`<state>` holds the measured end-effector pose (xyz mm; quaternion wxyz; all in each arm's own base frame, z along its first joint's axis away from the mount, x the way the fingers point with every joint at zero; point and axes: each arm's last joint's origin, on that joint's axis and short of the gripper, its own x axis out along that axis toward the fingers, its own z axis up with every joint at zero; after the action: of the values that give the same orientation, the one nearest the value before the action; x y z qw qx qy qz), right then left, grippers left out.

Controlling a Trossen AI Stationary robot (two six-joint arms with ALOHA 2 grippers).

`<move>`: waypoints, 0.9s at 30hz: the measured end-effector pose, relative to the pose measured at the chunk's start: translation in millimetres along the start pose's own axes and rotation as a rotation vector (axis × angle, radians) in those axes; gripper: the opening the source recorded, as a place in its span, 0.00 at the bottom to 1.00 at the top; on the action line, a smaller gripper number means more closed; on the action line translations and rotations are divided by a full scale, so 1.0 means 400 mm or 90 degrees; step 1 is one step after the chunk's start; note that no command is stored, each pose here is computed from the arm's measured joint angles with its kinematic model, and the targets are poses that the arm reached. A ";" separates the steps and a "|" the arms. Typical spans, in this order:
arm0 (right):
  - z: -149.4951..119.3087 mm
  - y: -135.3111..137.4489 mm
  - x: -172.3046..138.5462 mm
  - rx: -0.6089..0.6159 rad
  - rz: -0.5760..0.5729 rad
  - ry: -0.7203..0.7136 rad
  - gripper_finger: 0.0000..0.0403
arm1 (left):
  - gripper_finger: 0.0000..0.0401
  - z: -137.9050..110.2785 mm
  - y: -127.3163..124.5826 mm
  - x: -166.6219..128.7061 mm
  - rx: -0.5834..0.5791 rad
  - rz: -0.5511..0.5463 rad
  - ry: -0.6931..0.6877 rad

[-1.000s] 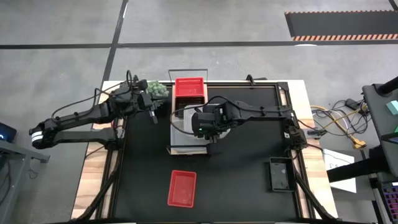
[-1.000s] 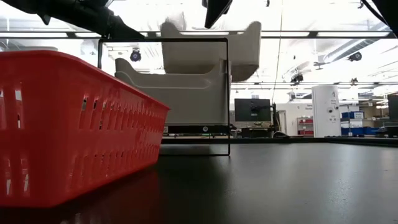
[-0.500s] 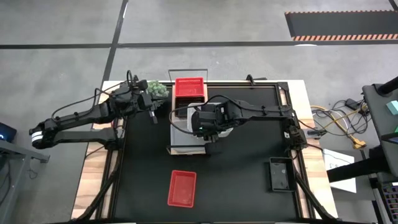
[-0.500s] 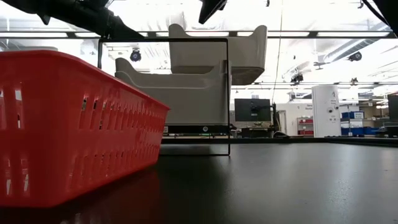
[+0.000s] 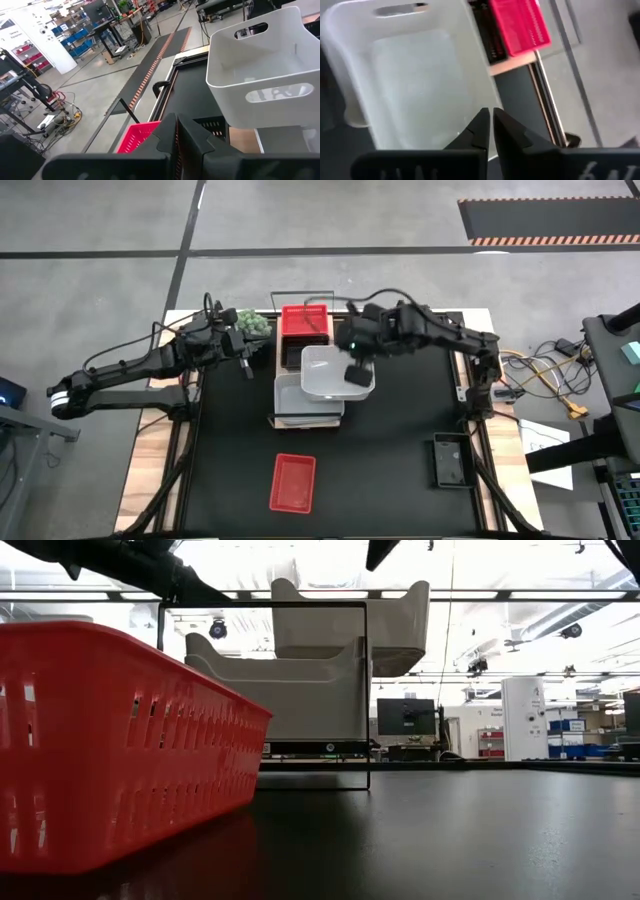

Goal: Stack baskets on shelf by color
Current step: Stack the gray bin on top of the gray bin on the shelf

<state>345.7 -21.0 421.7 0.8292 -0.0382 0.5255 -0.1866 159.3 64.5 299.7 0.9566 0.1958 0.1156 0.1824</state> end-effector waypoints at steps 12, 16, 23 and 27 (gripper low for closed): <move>-0.035 -0.188 0.136 0.195 0.007 0.130 0.02 | 0.00 -0.003 -0.001 0.000 0.000 -0.004 0.007; -0.067 -0.218 0.175 0.238 0.047 0.183 0.02 | 0.00 -0.005 -0.002 -0.001 0.002 -0.007 0.014; -0.115 -0.206 0.196 0.258 0.086 0.242 0.02 | 0.00 -0.005 -0.003 0.000 0.002 -0.007 0.014; -0.119 -0.172 0.200 0.237 0.106 0.253 0.02 | 0.00 -0.006 -0.003 0.000 0.002 -0.007 0.015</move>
<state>315.1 -106.4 349.8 0.7150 0.1955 0.6359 -0.2151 158.9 64.3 297.3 0.9558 0.1947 0.1281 0.1791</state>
